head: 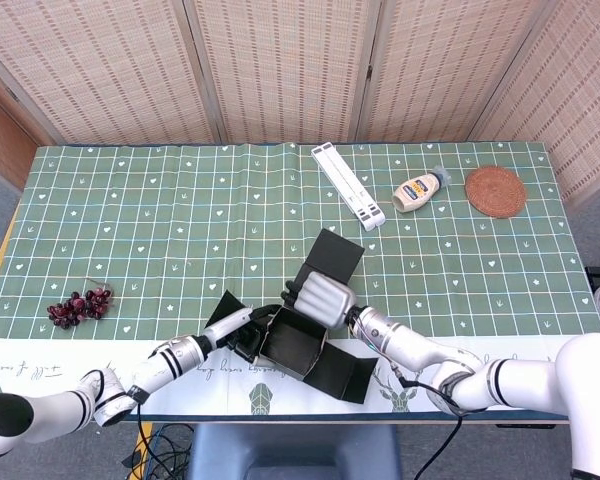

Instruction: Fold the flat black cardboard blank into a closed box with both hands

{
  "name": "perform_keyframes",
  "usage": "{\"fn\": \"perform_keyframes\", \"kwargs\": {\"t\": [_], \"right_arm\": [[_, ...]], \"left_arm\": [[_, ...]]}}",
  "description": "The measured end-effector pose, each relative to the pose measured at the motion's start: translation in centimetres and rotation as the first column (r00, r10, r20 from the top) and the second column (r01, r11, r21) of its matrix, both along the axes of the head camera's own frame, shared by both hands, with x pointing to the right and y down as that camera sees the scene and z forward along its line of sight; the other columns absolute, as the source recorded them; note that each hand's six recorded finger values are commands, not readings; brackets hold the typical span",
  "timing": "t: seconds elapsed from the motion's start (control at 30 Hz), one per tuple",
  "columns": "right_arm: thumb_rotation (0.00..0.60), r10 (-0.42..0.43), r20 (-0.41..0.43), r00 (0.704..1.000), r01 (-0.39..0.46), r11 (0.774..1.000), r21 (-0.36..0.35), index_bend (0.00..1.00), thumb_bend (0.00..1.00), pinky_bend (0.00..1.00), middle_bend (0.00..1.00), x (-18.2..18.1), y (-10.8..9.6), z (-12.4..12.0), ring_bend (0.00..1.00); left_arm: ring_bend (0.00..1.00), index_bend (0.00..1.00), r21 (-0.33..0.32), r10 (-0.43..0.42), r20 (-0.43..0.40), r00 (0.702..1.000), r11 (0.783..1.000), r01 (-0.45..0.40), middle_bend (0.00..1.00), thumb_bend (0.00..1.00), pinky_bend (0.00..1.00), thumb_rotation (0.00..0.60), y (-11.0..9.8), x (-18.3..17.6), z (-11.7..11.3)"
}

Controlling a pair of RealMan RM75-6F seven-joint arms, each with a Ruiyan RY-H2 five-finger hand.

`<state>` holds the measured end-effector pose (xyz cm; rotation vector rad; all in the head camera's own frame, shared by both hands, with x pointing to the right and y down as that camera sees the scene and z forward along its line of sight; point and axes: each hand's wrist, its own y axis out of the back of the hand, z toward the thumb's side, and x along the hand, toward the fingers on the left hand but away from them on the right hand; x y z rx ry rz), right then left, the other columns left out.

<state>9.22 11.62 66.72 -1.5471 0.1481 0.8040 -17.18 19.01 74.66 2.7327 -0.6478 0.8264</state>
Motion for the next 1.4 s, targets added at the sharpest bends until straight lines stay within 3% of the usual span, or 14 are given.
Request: {"fn": "perform_keyframes", "kwargs": {"t": [0.13,0.23,0.5,0.77,0.97,1.17,1.4], "right_arm": [[0.6,0.007,0.015,1.0,-0.007,1.0,0.001,0.11,0.28,1.0,0.28,-0.1,0.0,-0.2,0.81],[0.6,0.003,0.016,1.0,-0.003,1.0,0.004,0.0,0.28,1.0,0.15,-0.2,0.1,-0.3,0.77],[0.6,0.016,0.02,1.0,-0.016,1.0,-0.008,0.0,0.24,1.0,0.01,-0.2,0.4,-0.2,0.73],[0.6,0.041,0.035,0.999,-0.039,0.998,-0.045,0.0,0.2,1.0,0.0,-0.1,0.8,-0.4,0.71],[0.6,0.109,0.085,0.99,-0.097,0.987,-0.13,0.0,0.2,1.0,0.0,0.1,1.1,-1.3,0.71],[0.6,0.227,0.187,0.956,-0.188,0.961,-0.204,0.0,0.2,1.0,0.0,1.3,1.0,-3.3,0.71],[0.6,0.392,0.302,0.869,-0.329,0.914,-0.238,0.0,0.2,1.0,0.0,5.5,0.2,-5.1,0.71]], "left_arm": [[0.67,0.18,-0.011,-0.001,-0.005,1.0,1.0,0.0,0.22,0.08,0.87,0.6,0.0,0.1,0.0],[0.67,0.18,-0.016,-0.002,-0.005,1.0,1.0,0.002,0.22,0.08,0.87,0.6,0.0,0.1,0.0],[0.67,0.18,-0.02,-0.006,-0.005,1.0,1.0,0.005,0.22,0.08,0.87,0.6,0.0,0.1,0.0],[0.67,0.17,-0.018,-0.011,-0.005,1.0,1.0,0.011,0.22,0.08,0.87,0.6,-0.1,0.1,-0.1],[0.67,0.18,-0.037,-0.041,-0.014,0.999,0.998,0.041,0.22,0.08,0.88,0.6,-0.3,-0.3,-0.4],[0.68,0.2,-0.072,-0.083,-0.03,0.996,0.994,0.081,0.24,0.08,0.88,0.6,-0.7,-1.3,-1.0],[0.68,0.2,-0.108,-0.136,-0.056,0.989,0.986,0.13,0.24,0.08,0.89,0.6,-1.7,-3.0,-2.1]]}}
